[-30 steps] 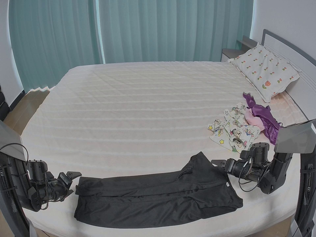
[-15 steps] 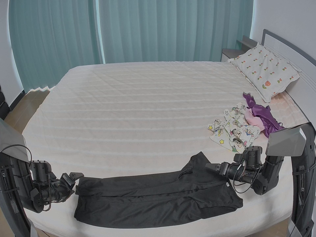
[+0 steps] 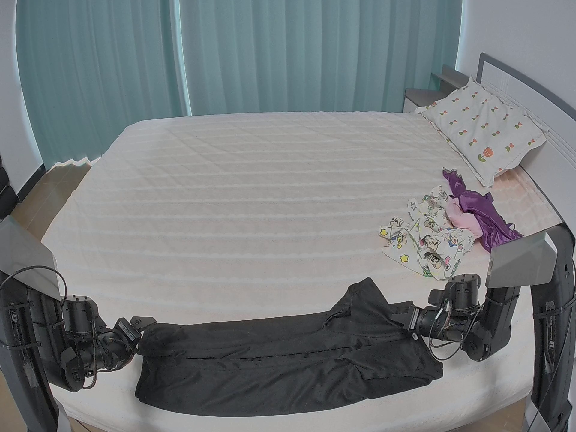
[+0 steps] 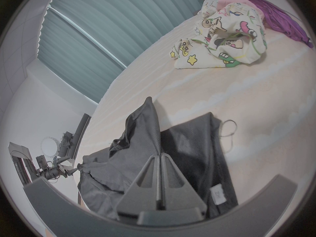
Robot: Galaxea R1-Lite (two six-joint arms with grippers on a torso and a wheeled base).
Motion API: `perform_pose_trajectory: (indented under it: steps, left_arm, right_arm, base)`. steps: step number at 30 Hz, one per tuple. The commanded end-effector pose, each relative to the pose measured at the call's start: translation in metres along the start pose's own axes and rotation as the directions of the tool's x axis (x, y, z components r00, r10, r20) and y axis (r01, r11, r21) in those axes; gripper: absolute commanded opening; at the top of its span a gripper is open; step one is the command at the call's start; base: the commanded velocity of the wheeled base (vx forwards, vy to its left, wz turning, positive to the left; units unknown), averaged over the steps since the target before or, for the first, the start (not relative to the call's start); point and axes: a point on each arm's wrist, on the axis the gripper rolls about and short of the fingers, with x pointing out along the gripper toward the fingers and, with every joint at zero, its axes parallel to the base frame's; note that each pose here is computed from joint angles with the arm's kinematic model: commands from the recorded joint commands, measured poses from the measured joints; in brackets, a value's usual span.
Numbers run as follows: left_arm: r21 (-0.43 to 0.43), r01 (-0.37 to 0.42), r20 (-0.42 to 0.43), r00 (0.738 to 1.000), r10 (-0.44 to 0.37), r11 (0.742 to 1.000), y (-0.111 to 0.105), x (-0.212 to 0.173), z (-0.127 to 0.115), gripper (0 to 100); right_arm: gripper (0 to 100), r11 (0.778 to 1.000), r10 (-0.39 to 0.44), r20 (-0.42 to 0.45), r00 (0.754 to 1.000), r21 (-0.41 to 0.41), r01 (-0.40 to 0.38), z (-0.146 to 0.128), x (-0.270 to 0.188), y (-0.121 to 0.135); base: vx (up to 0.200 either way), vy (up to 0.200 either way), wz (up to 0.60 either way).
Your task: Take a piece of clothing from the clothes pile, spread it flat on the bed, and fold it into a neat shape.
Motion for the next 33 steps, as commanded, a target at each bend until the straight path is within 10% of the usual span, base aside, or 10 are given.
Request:
perform_pose_trajectory:
  steps: [1, 33]
  left_arm:
    - [-0.003, -0.008, -0.006, 1.0, 0.008, 1.0, 0.002, 0.001, -0.001, 100]
    - [-0.003, -0.01, -0.009, 1.0, 0.01, 1.0, 0.003, 0.002, -0.002, 100]
  right_arm:
    - [0, 1.0, -0.015, -0.008, 1.0, -0.005, 0.015, -0.001, -0.012, 0.0]
    - [0, 0.995, -0.053, -0.075, 0.996, -0.093, 0.046, -0.024, -0.052, -0.008]
  base:
    - [0.0, 0.0, 0.0]
    - [0.0, 0.0, 0.0]
